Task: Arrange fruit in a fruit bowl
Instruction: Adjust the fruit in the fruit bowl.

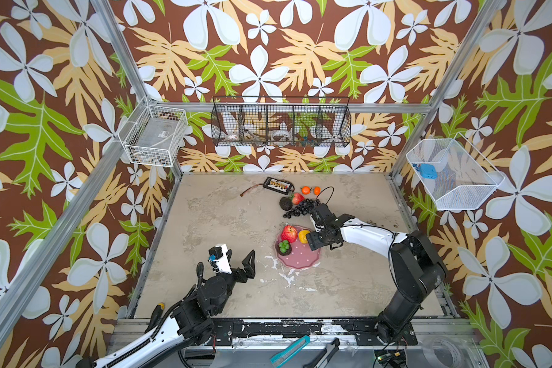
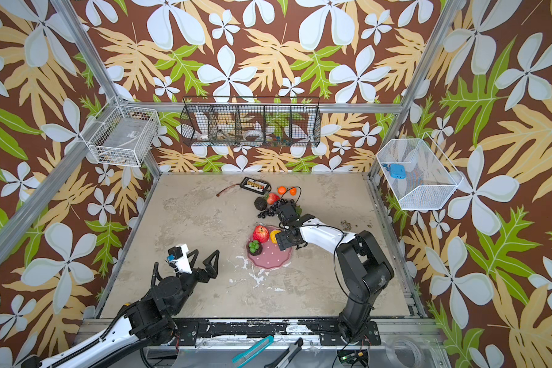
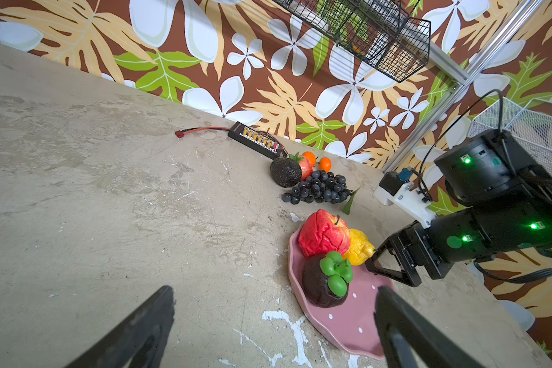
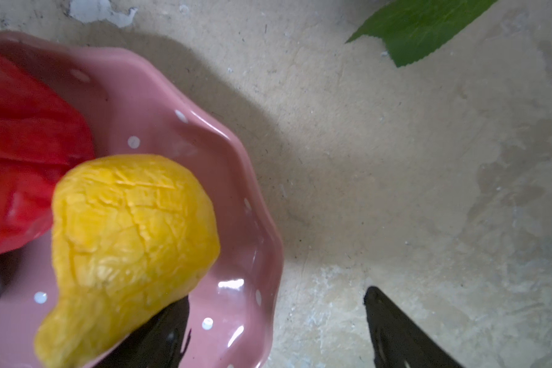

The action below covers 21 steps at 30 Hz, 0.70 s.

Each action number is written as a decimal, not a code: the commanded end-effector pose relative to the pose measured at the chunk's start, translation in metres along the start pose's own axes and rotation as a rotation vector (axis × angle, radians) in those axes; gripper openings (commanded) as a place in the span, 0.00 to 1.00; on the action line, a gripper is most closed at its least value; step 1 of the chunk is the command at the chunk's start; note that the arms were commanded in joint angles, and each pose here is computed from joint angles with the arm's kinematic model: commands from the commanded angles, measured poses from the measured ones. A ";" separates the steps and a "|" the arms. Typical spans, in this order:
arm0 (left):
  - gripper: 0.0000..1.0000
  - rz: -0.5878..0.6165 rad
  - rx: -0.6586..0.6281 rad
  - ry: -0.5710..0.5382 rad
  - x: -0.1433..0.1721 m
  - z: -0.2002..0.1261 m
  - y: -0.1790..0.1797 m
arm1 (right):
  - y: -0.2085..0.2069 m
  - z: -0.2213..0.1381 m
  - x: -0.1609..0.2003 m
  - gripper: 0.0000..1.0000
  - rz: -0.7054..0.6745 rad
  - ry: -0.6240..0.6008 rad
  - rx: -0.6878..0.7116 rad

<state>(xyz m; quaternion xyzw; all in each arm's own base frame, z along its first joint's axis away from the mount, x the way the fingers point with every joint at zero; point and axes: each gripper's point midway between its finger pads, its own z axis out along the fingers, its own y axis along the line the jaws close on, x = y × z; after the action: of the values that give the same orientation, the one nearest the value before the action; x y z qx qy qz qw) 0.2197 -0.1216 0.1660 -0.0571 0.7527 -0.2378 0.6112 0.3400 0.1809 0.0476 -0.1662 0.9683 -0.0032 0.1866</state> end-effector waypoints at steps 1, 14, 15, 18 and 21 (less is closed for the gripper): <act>0.99 -0.012 0.000 -0.021 -0.005 0.000 -0.001 | 0.003 0.001 -0.008 0.86 0.008 -0.020 -0.010; 0.98 -0.012 0.001 -0.020 -0.005 0.000 -0.001 | 0.002 0.002 -0.018 0.86 0.008 -0.034 0.000; 0.98 -0.012 0.000 -0.020 -0.005 0.000 -0.001 | 0.002 0.001 -0.019 0.86 0.009 -0.034 -0.004; 0.98 -0.011 -0.001 -0.022 -0.005 0.000 0.000 | 0.002 -0.002 -0.019 0.86 0.009 -0.036 -0.008; 0.98 -0.013 0.001 -0.022 -0.005 0.000 -0.001 | 0.002 -0.005 -0.016 0.86 0.007 -0.034 -0.010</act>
<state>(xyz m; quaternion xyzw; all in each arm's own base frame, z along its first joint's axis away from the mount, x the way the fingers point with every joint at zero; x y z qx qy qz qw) 0.2197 -0.1216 0.1660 -0.0570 0.7528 -0.2377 0.6113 0.3546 0.1879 0.0552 -0.1620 0.9656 0.0038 0.2035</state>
